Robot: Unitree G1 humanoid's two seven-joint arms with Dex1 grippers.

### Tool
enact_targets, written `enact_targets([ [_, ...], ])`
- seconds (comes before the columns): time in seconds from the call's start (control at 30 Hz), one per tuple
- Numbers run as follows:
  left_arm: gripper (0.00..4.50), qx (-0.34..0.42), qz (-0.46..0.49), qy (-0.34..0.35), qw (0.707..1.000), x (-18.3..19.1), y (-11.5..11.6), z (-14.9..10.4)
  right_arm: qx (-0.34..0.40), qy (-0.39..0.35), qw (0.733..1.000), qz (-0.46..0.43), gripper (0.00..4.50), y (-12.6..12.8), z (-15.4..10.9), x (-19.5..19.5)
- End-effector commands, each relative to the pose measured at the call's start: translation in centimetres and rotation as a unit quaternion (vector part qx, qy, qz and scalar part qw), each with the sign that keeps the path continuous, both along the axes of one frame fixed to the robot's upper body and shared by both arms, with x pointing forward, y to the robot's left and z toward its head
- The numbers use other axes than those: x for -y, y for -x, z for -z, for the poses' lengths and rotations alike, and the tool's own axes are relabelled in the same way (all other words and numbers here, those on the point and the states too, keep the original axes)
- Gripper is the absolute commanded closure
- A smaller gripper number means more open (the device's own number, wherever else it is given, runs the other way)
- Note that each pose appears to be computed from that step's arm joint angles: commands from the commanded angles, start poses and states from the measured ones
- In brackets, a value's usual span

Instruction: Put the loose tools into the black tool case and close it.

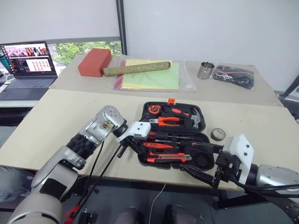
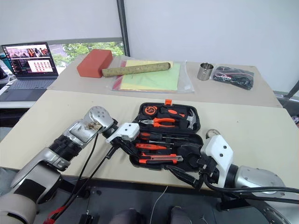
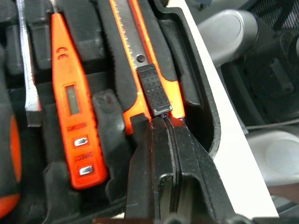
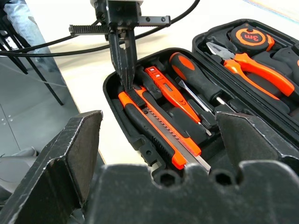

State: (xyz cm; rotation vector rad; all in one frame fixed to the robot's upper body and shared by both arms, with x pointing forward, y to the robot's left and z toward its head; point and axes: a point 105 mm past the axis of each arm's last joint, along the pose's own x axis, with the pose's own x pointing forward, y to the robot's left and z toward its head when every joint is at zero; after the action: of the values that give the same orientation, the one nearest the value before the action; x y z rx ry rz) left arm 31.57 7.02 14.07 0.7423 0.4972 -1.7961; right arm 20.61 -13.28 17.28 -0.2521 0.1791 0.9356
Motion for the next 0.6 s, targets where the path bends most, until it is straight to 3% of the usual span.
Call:
enact_targets([
  [0.03,4.47,0.013,0.015,0.045,0.999,1.6,-0.3,-3.2,0.019,0.006,1.0,0.0,0.0,0.1,-0.7,0.2],
  [0.3,4.47,0.036,0.088,0.011,0.995,4.7,0.9,-0.4,0.02,0.004,1.0,0.0,0.0,0.0,-0.7,0.0],
  [0.6,4.47,0.056,0.135,-0.059,0.988,4.8,1.6,3.7,0.014,0.001,1.0,0.017,0.0,0.5,-0.2,0.2],
])
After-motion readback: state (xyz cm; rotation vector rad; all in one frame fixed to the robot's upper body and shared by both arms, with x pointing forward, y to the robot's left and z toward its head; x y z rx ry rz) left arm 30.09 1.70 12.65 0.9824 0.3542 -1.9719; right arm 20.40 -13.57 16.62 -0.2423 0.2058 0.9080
